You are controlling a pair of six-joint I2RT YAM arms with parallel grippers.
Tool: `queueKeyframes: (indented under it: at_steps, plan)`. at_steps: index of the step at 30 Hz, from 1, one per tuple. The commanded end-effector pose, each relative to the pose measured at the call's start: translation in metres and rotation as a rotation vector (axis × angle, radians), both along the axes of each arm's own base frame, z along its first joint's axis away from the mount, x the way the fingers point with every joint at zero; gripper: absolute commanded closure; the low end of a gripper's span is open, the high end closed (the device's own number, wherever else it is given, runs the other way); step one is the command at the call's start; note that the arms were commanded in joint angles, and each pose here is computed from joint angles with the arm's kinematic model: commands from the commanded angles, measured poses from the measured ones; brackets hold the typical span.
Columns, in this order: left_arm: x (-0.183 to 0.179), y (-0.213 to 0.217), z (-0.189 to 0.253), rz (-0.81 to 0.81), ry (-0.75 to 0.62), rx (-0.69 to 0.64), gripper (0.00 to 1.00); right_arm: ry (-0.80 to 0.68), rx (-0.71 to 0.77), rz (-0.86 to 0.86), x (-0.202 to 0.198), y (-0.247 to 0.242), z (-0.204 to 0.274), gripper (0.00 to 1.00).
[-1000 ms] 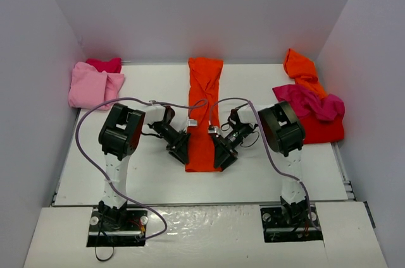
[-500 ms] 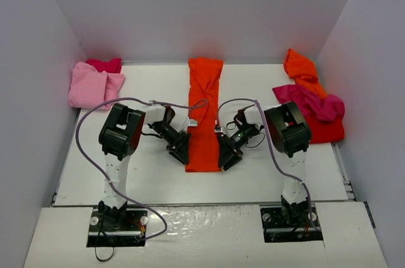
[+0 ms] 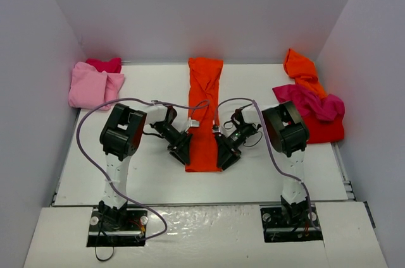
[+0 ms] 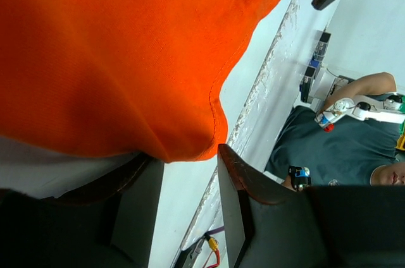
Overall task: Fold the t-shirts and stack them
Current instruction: Grab the bottom of the folded rectangular tshirt with both arms
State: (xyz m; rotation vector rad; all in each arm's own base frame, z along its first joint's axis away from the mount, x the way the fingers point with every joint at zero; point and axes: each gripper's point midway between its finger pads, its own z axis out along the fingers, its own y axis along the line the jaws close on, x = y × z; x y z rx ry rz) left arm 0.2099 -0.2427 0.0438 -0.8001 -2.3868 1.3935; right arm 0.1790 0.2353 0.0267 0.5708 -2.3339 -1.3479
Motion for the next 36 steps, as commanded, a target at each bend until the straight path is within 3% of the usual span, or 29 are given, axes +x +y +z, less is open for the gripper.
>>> queueKeyframes:
  at_steps: [1,9,14,18,21,23,36]
  plan:
    - [0.003,-0.004,0.015,-0.027,-0.045,-0.032,0.64,-0.079,-0.085,0.066,0.005,-0.007,-0.032,0.55]
    - [0.003,-0.005,0.010,-0.030,-0.032,-0.027,0.64,-0.075,-0.087,0.100,-0.003,-0.001,-0.034,0.57]
    - [0.003,-0.005,0.010,-0.033,-0.031,-0.029,0.65,-0.075,-0.098,0.116,-0.004,0.000,-0.038,0.68]
    - [0.002,-0.005,0.009,-0.034,-0.030,-0.031,0.73,-0.074,-0.113,0.128,-0.006,0.000,-0.042,0.91]
    - [0.002,-0.005,0.009,-0.035,-0.026,-0.034,0.91,-0.083,-0.118,0.134,-0.006,0.000,-0.042,0.97]
    - [0.002,-0.005,0.009,-0.038,-0.028,-0.037,1.00,-0.089,-0.124,0.139,-0.006,-0.002,-0.042,0.99]
    - [-0.008,-0.005,0.040,-0.096,-0.067,-0.125,1.00,-0.275,-0.079,0.162,-0.002,-0.006,-0.002,1.00]
